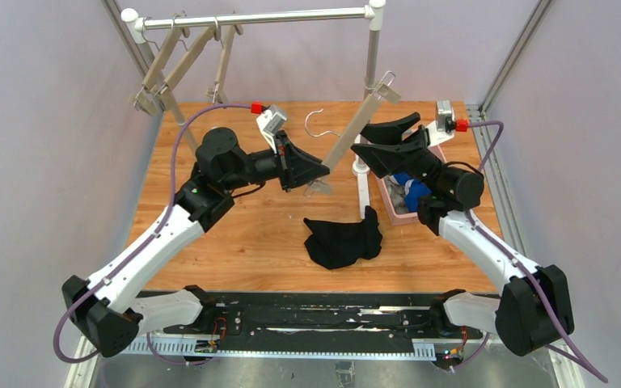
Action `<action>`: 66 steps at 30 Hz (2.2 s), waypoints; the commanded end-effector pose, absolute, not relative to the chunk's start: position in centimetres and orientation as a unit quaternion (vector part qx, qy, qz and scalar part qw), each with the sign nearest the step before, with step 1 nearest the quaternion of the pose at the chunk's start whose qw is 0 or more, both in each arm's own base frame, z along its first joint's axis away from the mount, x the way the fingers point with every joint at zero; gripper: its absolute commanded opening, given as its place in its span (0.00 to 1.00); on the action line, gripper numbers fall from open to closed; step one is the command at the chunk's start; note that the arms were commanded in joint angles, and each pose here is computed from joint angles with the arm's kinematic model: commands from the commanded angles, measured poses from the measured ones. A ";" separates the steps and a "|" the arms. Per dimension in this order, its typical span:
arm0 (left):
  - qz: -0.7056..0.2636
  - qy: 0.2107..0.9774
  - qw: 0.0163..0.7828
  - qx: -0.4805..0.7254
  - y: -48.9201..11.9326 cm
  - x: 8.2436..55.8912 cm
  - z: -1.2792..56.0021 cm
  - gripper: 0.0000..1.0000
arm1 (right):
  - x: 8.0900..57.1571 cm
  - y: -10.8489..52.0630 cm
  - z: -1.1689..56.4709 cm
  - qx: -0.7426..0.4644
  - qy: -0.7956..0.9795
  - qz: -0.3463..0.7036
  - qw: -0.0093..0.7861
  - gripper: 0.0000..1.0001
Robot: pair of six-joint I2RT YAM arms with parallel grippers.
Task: Remove the underwear clipped to the hanger
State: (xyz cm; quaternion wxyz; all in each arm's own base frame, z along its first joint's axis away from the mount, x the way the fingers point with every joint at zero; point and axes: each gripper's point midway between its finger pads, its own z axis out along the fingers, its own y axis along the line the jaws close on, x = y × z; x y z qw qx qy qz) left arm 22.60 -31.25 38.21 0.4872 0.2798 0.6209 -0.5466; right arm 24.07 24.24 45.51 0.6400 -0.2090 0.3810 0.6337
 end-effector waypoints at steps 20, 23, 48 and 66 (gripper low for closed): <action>-0.099 0.892 0.403 0.179 -15.6 28.2 30.4 0.00 | 18.6 24.3 14.8 -0.400 0.794 0.191 0.416 0.56; -0.116 0.888 0.413 0.166 -15.6 29.8 31.9 0.00 | 18.0 25.1 12.2 -0.422 0.804 0.158 0.387 0.56; -0.153 0.846 0.489 0.146 -16.4 33.7 41.1 0.00 | 16.7 29.9 3.0 -0.413 0.870 0.038 0.265 0.01; -0.148 0.822 0.538 0.118 -15.6 35.7 45.2 0.00 | 26.9 14.3 28.8 -0.156 0.781 -0.064 0.601 0.01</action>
